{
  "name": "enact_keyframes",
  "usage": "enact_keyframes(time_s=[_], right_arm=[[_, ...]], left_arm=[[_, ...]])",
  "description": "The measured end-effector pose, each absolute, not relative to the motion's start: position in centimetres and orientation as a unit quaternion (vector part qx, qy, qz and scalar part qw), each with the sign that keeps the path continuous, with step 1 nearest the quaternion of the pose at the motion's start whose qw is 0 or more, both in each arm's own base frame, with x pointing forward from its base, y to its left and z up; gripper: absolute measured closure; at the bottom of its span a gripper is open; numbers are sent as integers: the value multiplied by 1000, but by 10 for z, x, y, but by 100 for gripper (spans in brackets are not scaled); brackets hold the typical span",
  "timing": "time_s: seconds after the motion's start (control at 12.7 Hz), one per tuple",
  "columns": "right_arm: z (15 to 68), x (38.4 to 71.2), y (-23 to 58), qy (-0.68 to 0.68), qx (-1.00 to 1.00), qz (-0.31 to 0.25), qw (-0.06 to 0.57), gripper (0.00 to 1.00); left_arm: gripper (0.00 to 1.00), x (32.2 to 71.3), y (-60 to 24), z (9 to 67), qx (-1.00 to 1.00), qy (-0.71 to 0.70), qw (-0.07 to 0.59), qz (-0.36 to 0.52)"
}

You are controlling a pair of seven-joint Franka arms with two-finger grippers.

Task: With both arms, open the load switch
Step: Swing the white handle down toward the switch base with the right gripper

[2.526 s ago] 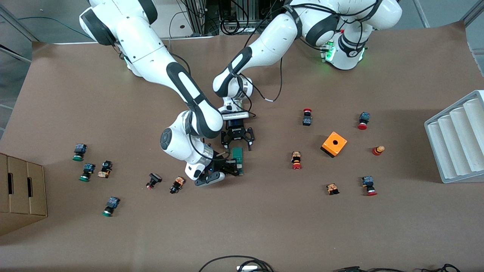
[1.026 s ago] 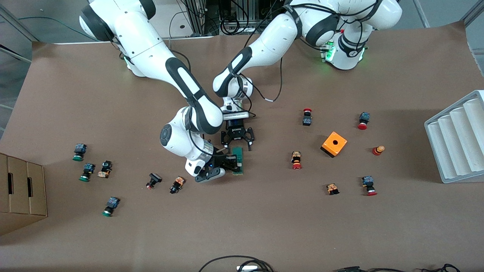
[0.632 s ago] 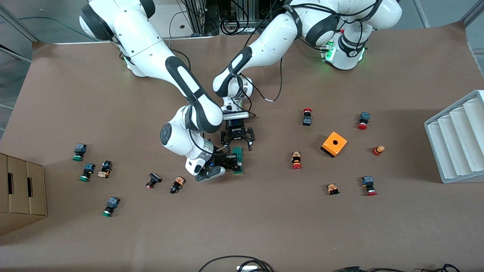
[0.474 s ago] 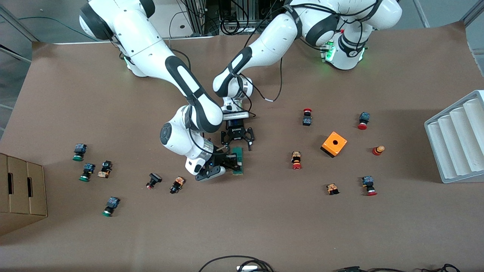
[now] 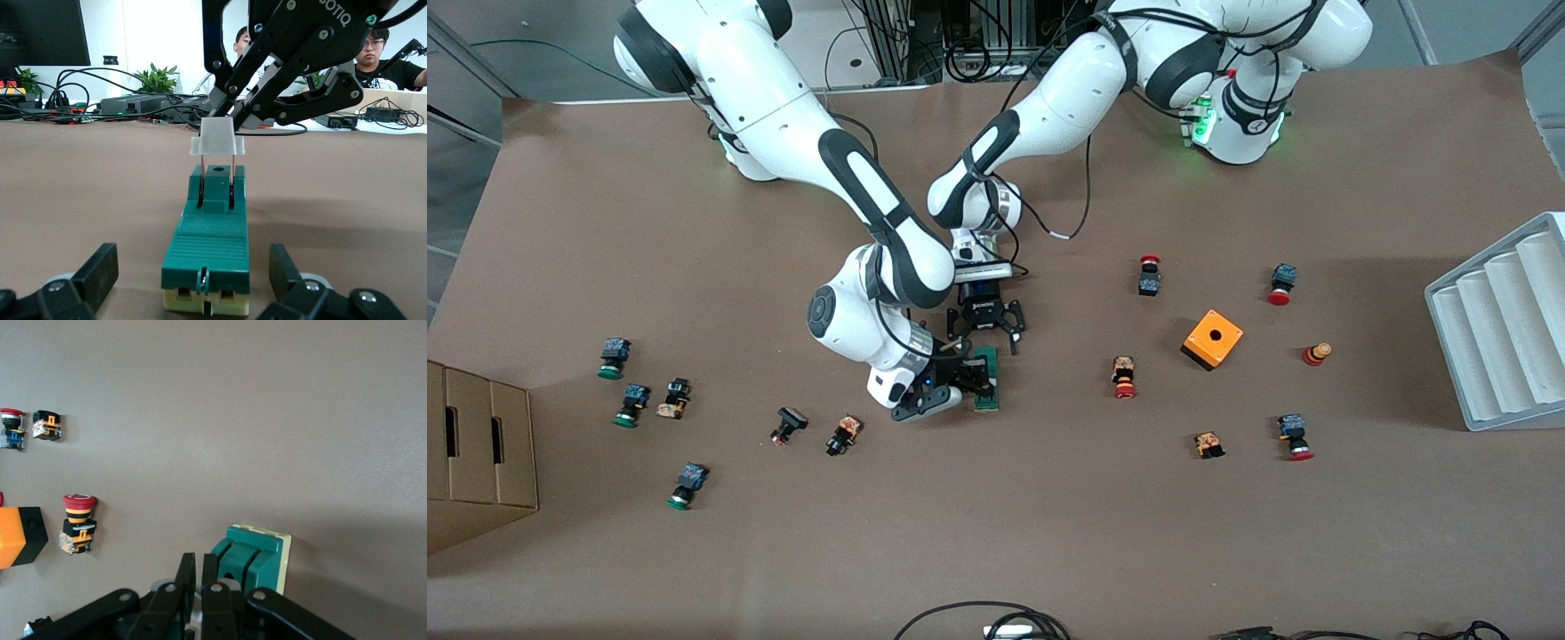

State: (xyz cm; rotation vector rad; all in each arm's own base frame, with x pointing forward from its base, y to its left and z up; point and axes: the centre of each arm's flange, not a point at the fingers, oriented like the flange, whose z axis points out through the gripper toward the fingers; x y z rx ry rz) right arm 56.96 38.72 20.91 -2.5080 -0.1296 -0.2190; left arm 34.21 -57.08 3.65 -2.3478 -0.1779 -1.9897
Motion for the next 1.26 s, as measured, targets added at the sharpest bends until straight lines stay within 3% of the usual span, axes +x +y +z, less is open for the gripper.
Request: enact_keyframes(time_s=[1.26], right_arm=[[213, 561, 385, -54, -948, -80, 304, 89]], left_arm=[[0, 342, -571, 37, -761, -58, 29, -645]])
